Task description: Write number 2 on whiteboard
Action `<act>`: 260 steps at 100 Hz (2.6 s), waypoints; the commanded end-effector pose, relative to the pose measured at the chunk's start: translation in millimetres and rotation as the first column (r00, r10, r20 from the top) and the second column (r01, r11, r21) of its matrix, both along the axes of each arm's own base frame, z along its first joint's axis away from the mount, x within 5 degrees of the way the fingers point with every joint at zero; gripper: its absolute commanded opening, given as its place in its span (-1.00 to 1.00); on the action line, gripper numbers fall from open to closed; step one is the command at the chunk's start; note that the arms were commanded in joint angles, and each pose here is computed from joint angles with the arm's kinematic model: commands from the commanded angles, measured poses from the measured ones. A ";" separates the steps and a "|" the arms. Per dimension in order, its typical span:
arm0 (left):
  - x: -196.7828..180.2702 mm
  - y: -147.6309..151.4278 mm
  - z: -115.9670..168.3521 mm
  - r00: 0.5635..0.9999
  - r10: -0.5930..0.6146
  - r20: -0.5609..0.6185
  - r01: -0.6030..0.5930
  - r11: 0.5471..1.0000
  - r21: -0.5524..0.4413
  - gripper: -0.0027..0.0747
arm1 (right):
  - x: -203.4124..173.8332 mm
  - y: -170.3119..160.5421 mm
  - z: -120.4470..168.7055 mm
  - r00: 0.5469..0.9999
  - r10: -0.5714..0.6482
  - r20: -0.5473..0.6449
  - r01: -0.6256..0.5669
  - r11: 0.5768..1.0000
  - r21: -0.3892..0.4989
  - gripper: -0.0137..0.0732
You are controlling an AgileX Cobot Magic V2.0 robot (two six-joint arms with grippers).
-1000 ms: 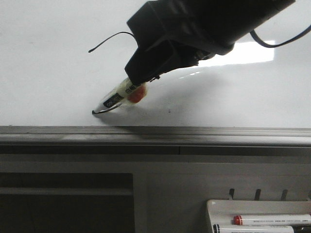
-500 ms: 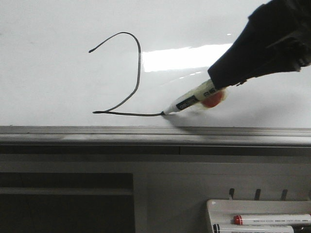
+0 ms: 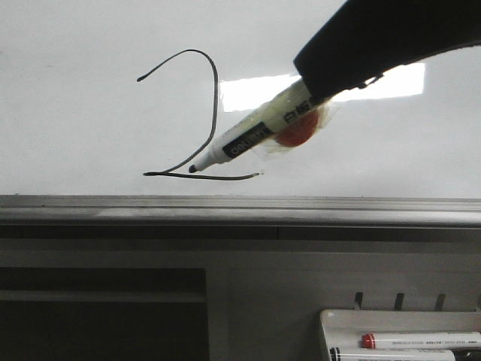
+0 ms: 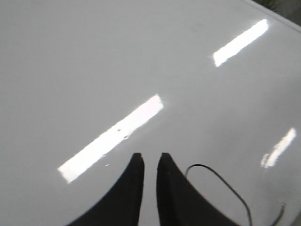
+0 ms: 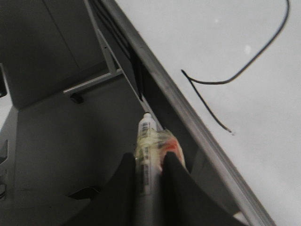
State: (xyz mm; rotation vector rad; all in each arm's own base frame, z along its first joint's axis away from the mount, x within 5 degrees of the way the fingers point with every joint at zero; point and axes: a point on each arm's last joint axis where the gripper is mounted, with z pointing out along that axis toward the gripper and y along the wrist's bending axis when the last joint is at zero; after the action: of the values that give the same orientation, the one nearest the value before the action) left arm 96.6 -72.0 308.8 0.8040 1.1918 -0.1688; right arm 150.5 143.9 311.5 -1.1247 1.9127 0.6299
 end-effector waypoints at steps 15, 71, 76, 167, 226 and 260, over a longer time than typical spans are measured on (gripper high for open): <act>6.1 -40.3 -15.5 0.966 -0.247 -0.081 0.253 0.965 0.069 -0.14 | -0.7 6.1 20.9 0.996 -0.015 0.089 0.009 0.998 0.068 -0.80; 43.2 -95.8 -51.5 0.896 -0.342 -0.284 0.404 0.893 0.197 -0.15 | -3.6 6.8 19.2 0.998 0.012 0.069 -0.015 0.998 0.056 -0.80; 44.2 -96.5 -53.3 0.894 -0.339 -0.293 0.403 0.894 0.196 -0.15 | -4.8 8.0 19.2 0.997 0.020 0.069 -0.023 0.998 0.056 -0.80; 41.2 -100.2 -54.5 0.880 -0.394 -0.266 0.453 0.865 0.217 -0.57 | -0.1 25.2 22.0 0.996 0.028 0.087 -0.035 0.996 0.082 -0.80; 64.9 -85.8 -43.9 0.882 -0.215 -0.419 0.163 0.974 -0.157 -0.98 | 19.9 13.0 47.4 0.921 -0.244 0.305 0.174 0.955 0.239 0.81; 106.2 -32.4 -52.9 0.675 0.037 -0.736 -0.434 0.828 -0.356 -0.98 | 10.8 -8.5 77.0 0.829 -0.389 0.402 0.232 0.893 0.386 0.52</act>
State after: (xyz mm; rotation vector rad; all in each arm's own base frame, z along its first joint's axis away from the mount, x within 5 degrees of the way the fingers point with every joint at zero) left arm 196.0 -106.4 243.1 0.1366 1.8659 -0.5607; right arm 162.0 141.8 368.5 -0.7204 1.5344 0.4369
